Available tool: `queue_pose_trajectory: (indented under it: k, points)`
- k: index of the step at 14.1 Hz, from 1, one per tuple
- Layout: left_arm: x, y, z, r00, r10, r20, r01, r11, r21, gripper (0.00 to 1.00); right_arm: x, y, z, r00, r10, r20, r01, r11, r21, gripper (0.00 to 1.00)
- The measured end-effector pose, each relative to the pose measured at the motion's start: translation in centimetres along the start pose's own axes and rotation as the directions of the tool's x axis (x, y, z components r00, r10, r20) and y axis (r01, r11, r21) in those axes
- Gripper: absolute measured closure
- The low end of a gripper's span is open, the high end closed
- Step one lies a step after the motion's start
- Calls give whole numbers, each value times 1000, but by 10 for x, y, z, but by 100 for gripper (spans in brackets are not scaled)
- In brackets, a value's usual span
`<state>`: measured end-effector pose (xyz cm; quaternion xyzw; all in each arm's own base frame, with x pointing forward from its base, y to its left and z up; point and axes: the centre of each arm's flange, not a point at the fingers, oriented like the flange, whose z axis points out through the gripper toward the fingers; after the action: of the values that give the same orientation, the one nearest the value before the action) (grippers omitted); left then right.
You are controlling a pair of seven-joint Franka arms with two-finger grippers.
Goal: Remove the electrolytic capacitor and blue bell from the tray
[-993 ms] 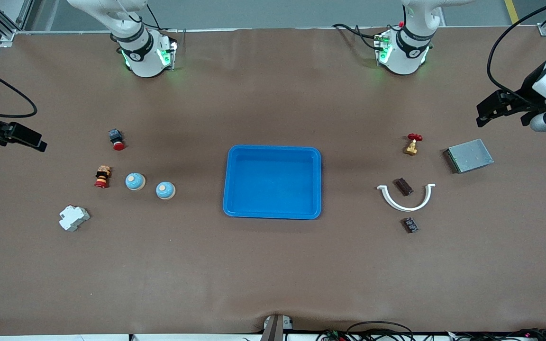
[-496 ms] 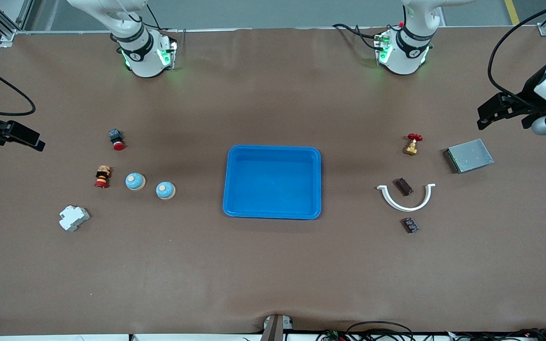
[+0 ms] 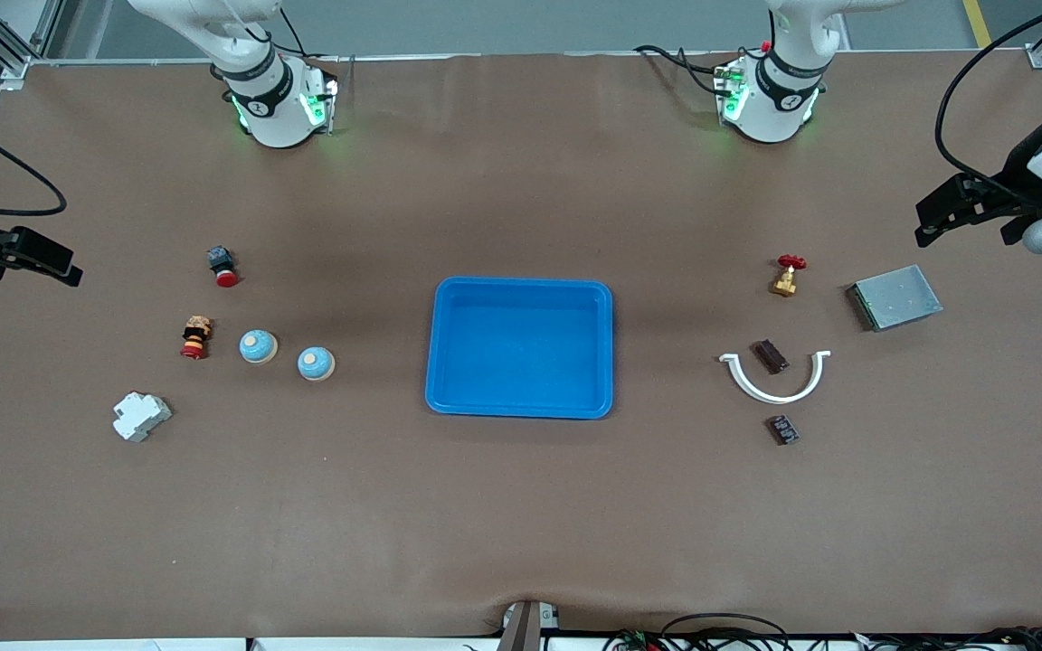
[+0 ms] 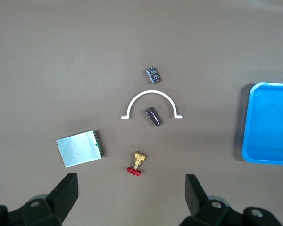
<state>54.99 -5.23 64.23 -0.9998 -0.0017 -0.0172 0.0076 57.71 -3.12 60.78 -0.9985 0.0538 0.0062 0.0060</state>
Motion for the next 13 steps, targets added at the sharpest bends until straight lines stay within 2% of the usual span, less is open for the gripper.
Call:
queue_pose_trajectory:
  k: [13]
  points:
    - [-1,0,1,1000,1,12,-1,1000,7,0,-1,0,1,1000,-1,9,1,1000,-1,0]
